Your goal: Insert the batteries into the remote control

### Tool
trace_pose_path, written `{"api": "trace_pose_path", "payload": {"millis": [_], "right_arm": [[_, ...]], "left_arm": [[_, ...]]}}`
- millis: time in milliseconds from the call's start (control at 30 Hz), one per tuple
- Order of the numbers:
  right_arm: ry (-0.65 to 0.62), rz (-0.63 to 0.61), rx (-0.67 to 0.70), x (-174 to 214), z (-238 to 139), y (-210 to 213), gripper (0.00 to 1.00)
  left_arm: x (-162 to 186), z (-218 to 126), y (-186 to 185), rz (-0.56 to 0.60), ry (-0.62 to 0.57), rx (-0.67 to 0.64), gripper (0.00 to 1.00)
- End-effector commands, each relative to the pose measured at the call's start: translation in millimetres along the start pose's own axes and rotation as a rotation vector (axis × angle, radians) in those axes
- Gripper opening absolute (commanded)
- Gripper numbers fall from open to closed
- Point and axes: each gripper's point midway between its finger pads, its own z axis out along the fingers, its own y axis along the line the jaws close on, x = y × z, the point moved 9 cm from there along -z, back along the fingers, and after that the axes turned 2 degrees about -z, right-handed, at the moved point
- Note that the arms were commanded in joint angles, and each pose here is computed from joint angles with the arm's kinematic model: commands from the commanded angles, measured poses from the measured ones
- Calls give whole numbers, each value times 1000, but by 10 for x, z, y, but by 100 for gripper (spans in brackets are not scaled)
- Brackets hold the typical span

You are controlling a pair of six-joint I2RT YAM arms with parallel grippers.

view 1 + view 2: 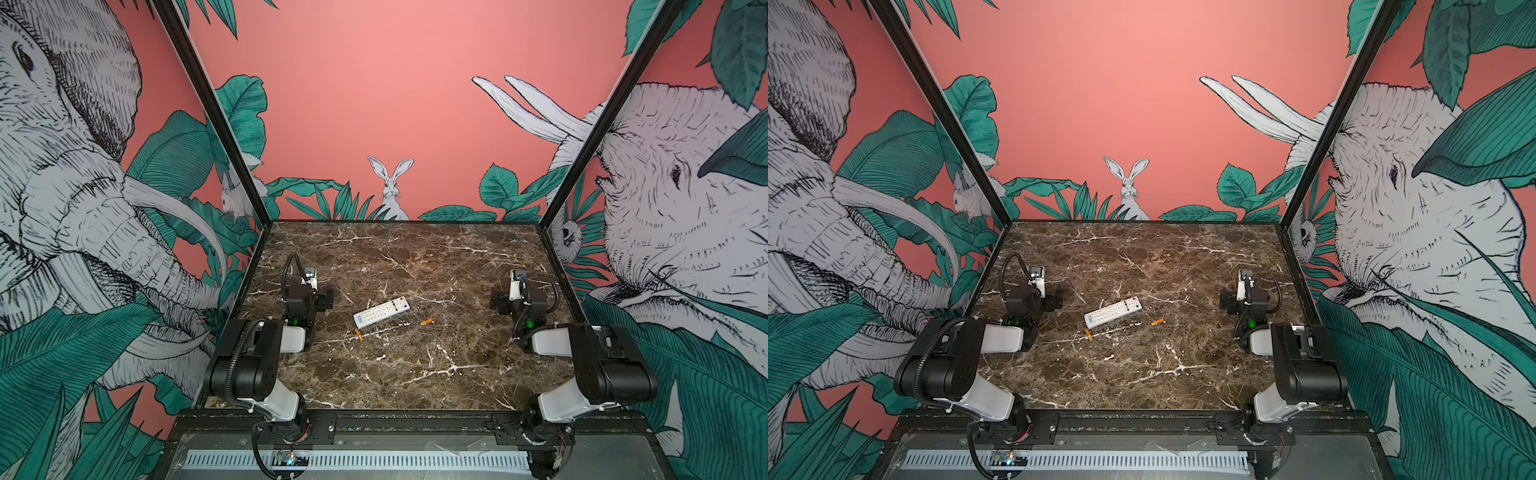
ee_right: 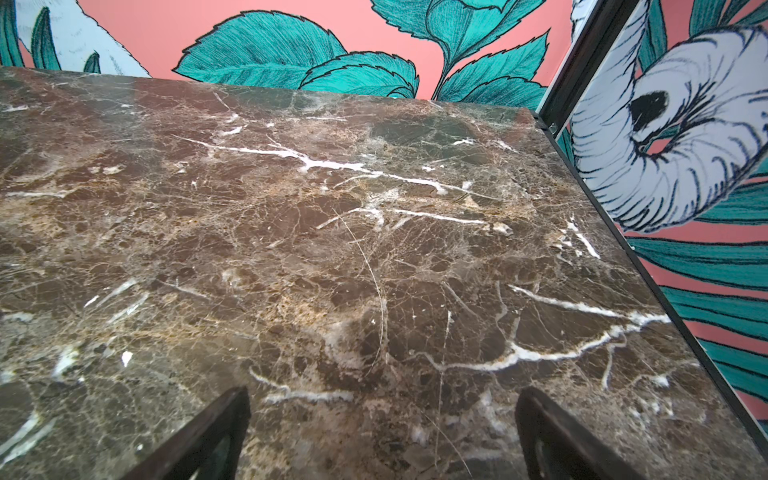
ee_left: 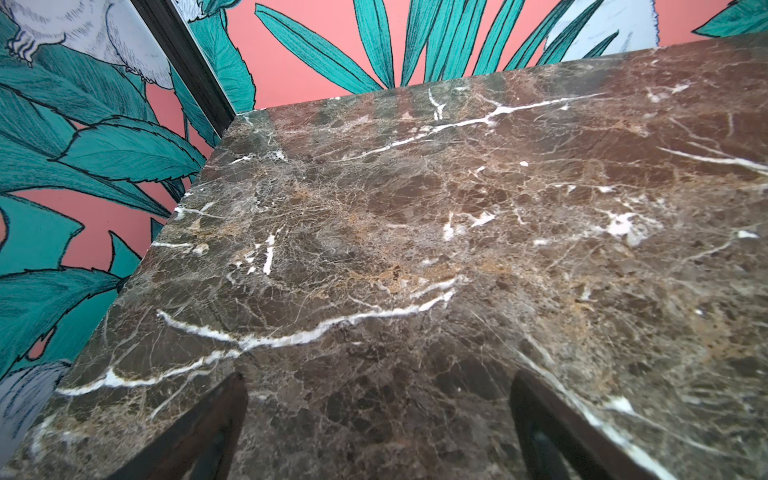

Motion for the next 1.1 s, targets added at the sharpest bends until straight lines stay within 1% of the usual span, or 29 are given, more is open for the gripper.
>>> {"api": "trace_pose_path", "payload": {"millis": [0,567,633,767,833,933,1000,1067], "right_arm": [[-57,-6,9,-125,33,-5,99],[-56,-6,10,-123,33,-6,99],[-57,9,51,-123,26,-41,99],[-50,0,36,-123,35,-25,99],[-59,-12,10,-128,27,2,99],[-49,-19,-6,-192,19,5,99],[-45,-25,-17,-252,-8,10,99],[-44,-31,-18,-312,-34,10,99]], "left_arm": [[-103,22,26,3,-43,-11,100],[-99,18,25,4,-43,-11,100],[-102,12,26,5,-46,-11,100],[-124,7,4,17,-32,20,100],[-187,11,-6,33,-48,26,99],[-320,27,8,36,34,30,100],[-394,30,1,46,37,33,100],[-454,-4,-8,62,39,-12,99]]}}
